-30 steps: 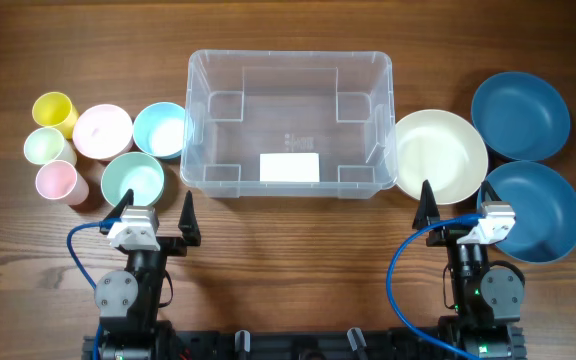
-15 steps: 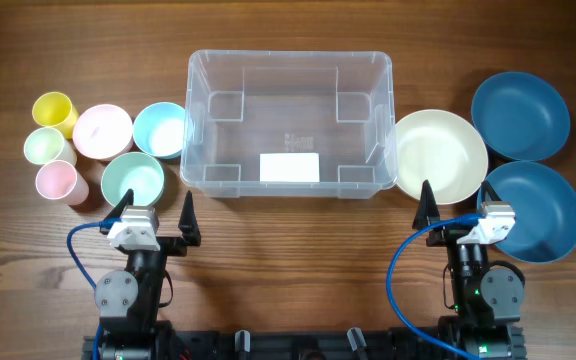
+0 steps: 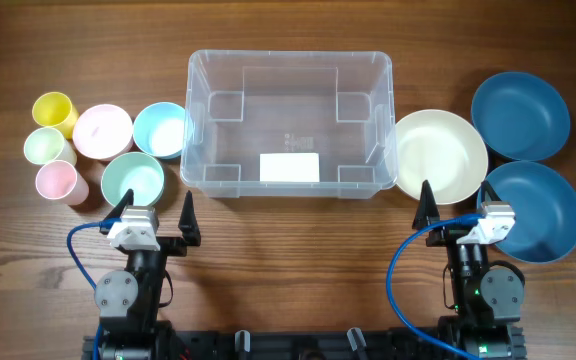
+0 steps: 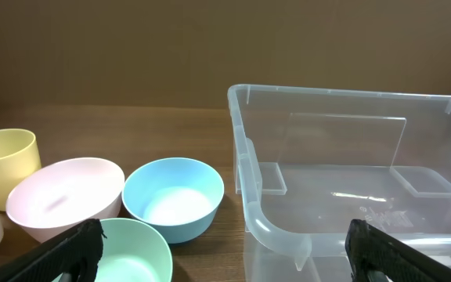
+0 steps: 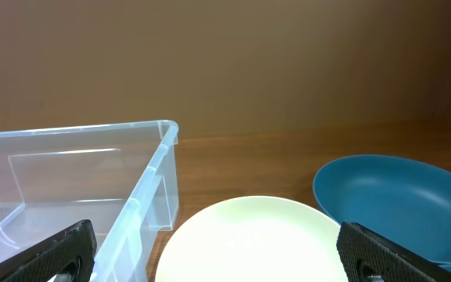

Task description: Pack container

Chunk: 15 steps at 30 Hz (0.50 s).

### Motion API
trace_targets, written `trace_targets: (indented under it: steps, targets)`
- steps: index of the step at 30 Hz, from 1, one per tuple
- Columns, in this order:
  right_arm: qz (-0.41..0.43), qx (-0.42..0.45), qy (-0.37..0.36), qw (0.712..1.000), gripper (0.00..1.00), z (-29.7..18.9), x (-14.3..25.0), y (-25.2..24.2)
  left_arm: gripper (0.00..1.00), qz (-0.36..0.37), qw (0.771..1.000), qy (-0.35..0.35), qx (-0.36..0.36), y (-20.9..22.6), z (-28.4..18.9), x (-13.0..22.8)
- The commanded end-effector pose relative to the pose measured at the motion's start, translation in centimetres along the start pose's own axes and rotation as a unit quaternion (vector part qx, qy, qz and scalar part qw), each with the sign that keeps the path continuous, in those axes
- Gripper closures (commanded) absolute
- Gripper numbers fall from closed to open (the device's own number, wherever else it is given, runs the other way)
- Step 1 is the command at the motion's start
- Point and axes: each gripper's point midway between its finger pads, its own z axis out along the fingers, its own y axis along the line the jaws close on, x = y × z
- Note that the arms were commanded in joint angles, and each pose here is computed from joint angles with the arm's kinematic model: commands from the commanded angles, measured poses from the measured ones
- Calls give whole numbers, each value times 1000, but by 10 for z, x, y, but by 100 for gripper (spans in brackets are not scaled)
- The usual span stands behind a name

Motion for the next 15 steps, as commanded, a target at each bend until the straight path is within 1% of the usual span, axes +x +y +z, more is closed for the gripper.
trace_targets:
  steps: [1,3,7,10,12,14,15]
  targets:
    - [2,-12,1,1000,0,0,1,4,0,8,1000,-1,7,-2,0,2]
    - [7,-12,1,1000,0,0,1,4,0,8,1000,-1,7,-2,0,2]
    - [79,-11,2,997,0,0,1,4,0,8,1000,-1,7,-2,0,2]
    - [105,-12,1,994,0,0,-1,4,0,8,1000,-1,7,-2,0,2]
    - [142,-8,9,990,0,-3,-7,4,0,8,1000,-1,7,-2,0,2]
    - [185,19,22,982,0,-8,-16,-4,0,8,1000,-1,7,-2,0,2]
    - [194,37,25,980,0,-12,-23,-9,0,8,1000,-1,7,-2,0,2]
